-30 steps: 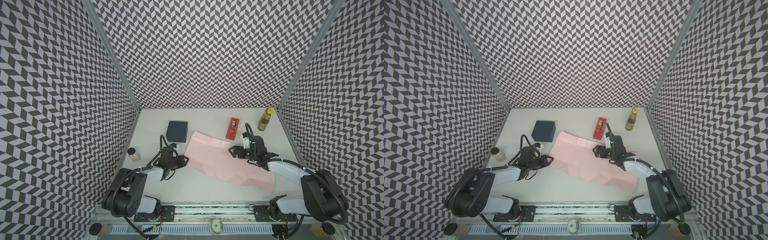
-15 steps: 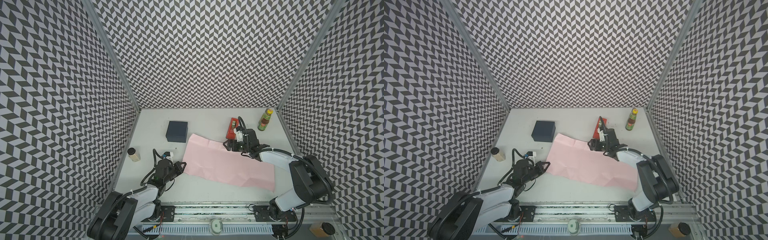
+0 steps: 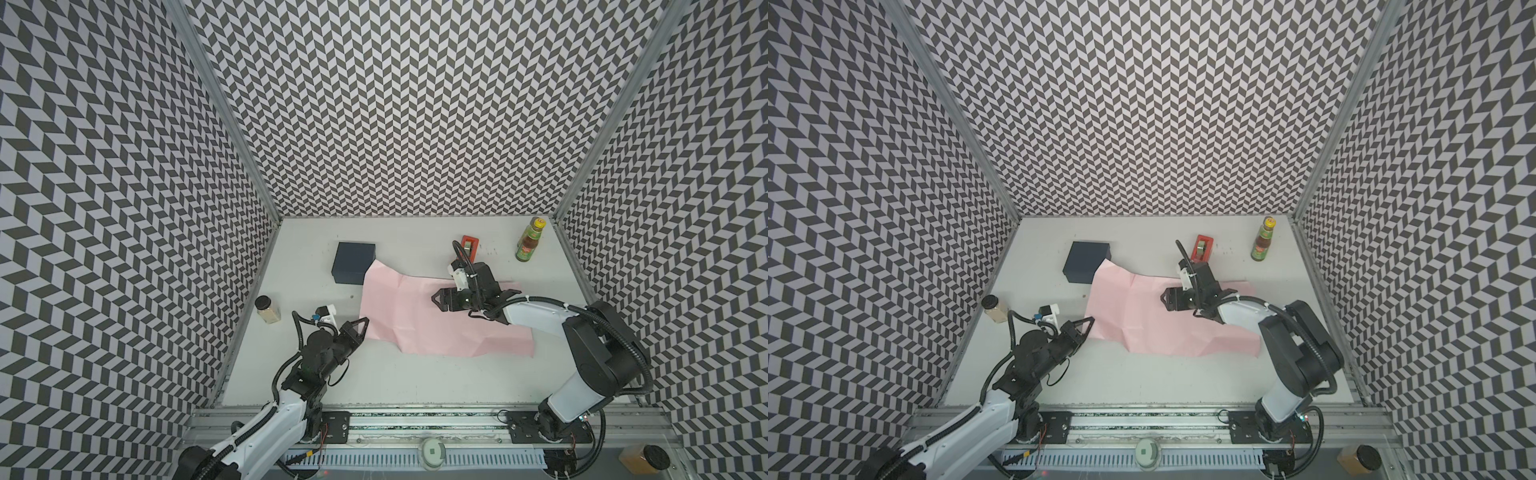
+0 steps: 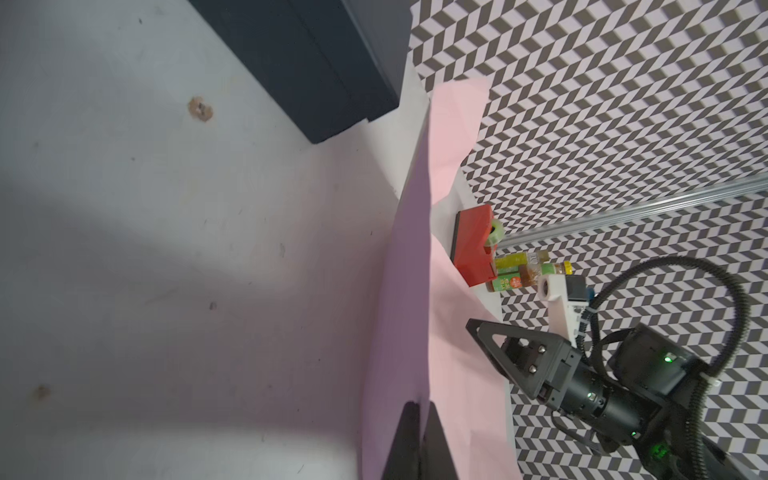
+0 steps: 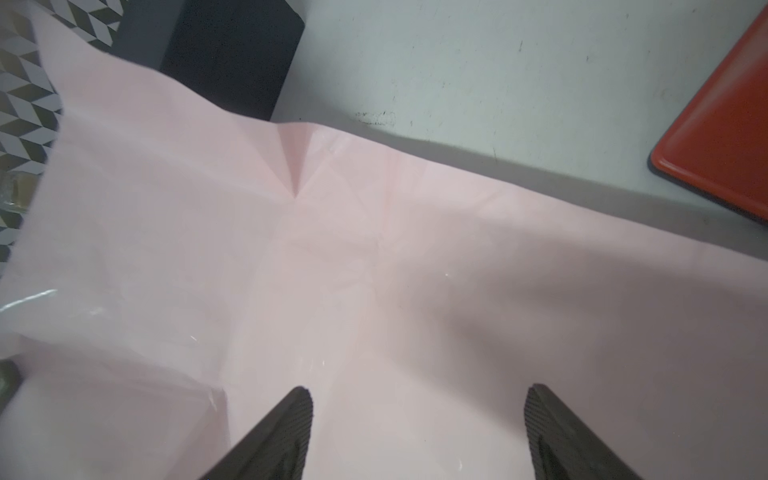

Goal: Wrap the gift box in paper

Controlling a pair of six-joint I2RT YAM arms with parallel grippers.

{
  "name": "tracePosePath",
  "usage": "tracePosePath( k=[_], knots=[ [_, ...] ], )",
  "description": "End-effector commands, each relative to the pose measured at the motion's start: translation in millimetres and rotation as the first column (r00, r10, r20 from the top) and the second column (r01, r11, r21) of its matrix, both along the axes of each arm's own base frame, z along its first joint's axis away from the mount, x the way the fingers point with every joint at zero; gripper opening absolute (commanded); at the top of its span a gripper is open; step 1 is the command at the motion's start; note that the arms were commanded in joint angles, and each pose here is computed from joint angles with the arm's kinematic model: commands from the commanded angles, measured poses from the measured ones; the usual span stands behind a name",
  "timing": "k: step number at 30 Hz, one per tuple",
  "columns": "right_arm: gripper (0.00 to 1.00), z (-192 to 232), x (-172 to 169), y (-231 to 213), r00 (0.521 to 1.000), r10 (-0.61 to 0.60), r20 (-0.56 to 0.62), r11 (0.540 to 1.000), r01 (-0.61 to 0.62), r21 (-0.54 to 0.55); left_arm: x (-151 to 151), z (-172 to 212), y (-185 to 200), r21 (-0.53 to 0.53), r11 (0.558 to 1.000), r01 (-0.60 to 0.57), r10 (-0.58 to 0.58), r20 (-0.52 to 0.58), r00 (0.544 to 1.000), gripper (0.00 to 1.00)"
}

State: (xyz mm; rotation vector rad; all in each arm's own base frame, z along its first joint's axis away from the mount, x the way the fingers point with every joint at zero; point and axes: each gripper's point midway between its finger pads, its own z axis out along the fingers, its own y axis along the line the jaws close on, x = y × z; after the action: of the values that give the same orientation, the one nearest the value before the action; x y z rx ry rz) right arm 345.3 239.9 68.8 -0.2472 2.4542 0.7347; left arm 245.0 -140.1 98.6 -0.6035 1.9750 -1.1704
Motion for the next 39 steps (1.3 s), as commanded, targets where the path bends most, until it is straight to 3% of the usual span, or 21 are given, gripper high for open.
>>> tracePosePath(
  k=[1,5,7,12,17,20,24,32,36,39],
  knots=[
    [0.81,-3.4,3.9,-4.6,1.0,-0.005,0.013,1.0,0.006,-0.03,-13.9,-35.9,-4.7,0.093,0.993,0.076,-0.065,-0.111,0.992,0.0],
    [0.81,-1.4,4.7,-3.7,1.0,-0.013,0.016,1.0,0.013,-0.016,-20.4,-48.6,-14.6,0.1,0.983,0.152,-0.134,-0.168,0.977,0.08],
    [0.81,-1.9,4.2,-3.7,1.0,-0.012,0.014,1.0,0.012,-0.015,-20.7,-50.5,-14.9,0.114,0.98,0.163,-0.143,-0.169,0.975,0.17],
    [0.81,-7.2,2.9,-3.8,1.0,0.001,0.009,1.0,-0.001,-0.028,-6.6,-37.1,-9.9,0.233,0.96,0.158,-0.13,-0.131,0.983,0.52],
    [0.79,-23.4,5.7,2.2,0.999,0.03,-0.021,0.999,-0.03,-0.039,15.5,-10.7,3.7,0.388,0.915,0.116,-0.097,-0.067,0.993,0.7],
    [0.76,-28.2,10.0,12.9,0.998,0.055,-0.032,0.998,-0.056,-0.019,32.5,9.6,16.3,0.439,0.895,0.072,-0.071,-0.018,0.997,0.76],
    [0.74,-32.5,11.1,22.9,0.996,0.084,-0.039,0.996,-0.085,-0.01,55.7,34.9,36.4,0.457,0.889,0.014,-0.031,0.031,0.999,0.77],
    [0.71,-18.2,12.1,43.4,0.991,0.13,-0.012,0.991,-0.13,0.014,104.9,60.7,71.6,0.337,0.94,-0.046,0.03,0.053,0.998,0.86],
    [0.81,32.7,31.0,46.8,0.99,0.086,0.112,0.995,-0.092,0.049,137.3,79.6,105.1,0.418,0.905,-0.082,0.069,0.047,0.997,0.9],
    [0.92,72.1,37.9,71.6,0.981,0.08,0.179,0.975,-0.114,0.189,164.7,92.4,124.4,0.486,0.868,-0.099,0.081,0.058,0.995,0.94]
  ],
)
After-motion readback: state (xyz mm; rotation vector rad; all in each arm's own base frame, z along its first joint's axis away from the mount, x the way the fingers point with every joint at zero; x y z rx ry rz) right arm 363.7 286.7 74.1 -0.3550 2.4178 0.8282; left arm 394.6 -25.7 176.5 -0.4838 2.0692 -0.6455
